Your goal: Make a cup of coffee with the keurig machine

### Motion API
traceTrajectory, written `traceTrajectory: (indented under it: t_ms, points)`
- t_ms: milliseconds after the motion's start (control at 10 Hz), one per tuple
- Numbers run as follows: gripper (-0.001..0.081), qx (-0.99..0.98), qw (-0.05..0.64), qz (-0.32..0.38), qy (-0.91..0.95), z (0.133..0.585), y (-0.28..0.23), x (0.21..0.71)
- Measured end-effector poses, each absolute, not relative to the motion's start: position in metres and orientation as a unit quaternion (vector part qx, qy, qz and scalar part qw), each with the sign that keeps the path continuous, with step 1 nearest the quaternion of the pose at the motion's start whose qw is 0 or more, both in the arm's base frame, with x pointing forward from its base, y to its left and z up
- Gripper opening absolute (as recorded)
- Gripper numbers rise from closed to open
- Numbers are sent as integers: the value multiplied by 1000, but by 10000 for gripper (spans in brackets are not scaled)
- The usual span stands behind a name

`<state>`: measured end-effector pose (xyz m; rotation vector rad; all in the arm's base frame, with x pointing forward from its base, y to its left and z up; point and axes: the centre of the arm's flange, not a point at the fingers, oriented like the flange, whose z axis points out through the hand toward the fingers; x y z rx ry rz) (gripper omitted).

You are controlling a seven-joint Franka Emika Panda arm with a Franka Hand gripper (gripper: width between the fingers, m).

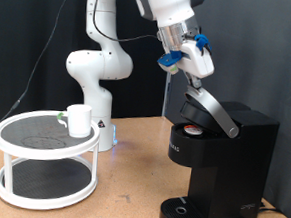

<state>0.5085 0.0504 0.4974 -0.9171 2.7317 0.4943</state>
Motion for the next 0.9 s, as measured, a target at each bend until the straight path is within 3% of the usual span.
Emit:
traceTrajectory:
  t_ms: [900]
  points:
    - [0, -289, 60, 126, 947, 418, 24, 515]
